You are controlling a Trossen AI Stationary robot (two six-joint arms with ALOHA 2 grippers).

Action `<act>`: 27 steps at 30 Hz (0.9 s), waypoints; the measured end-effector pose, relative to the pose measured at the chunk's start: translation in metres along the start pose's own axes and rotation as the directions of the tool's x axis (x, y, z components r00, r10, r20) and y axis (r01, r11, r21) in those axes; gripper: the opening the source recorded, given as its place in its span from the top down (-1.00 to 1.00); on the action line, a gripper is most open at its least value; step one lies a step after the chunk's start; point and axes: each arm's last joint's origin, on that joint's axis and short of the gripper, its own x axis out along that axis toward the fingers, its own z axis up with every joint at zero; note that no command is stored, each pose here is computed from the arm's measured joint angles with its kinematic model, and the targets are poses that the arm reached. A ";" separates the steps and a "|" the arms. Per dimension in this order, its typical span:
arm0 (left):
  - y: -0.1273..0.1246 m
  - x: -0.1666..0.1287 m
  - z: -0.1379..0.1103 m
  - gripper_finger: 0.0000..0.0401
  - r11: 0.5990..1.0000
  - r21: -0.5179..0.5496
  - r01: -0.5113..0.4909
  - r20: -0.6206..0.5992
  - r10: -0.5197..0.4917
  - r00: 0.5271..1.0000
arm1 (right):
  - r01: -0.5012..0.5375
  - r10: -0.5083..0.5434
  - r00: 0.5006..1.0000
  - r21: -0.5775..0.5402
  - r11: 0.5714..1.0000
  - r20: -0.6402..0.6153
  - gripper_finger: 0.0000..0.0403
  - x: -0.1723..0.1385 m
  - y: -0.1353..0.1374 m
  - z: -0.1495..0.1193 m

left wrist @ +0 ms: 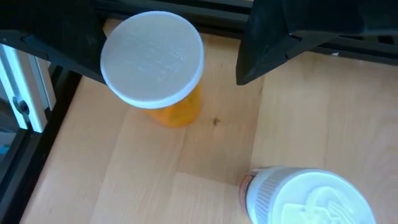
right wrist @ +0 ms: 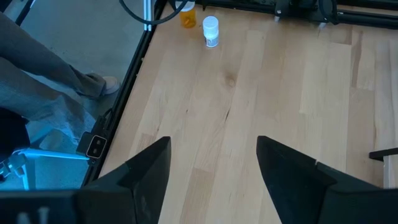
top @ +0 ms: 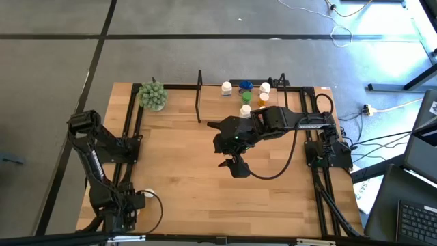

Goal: Pick and place medicine bottles onto shelf by color
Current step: Put the orange pill bottle on the shelf

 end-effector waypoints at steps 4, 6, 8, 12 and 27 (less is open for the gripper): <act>0.000 0.000 0.000 -0.59 1.000 0.000 0.000 0.004 0.000 1.000 | 0.000 0.000 1.000 0.000 1.000 0.000 -0.18 0.000 0.000 0.000; 0.000 0.000 0.000 -0.56 1.000 0.000 -0.003 0.014 0.003 1.000 | 0.000 0.000 1.000 0.001 1.000 0.000 -0.18 0.000 0.000 0.000; 0.001 0.000 0.001 -0.50 1.000 0.000 -0.007 0.028 0.007 1.000 | 0.000 0.000 1.000 0.001 1.000 0.000 -0.18 0.000 0.000 0.000; 0.001 0.000 0.001 -0.31 1.000 -0.006 -0.016 0.048 0.016 0.999 | 0.000 0.000 1.000 0.002 1.000 0.000 -0.18 0.000 0.000 0.000; 0.006 -0.004 0.002 0.06 0.996 -0.074 -0.040 0.071 0.046 0.996 | 0.000 0.000 1.000 0.000 1.000 0.000 -0.18 0.000 0.000 0.000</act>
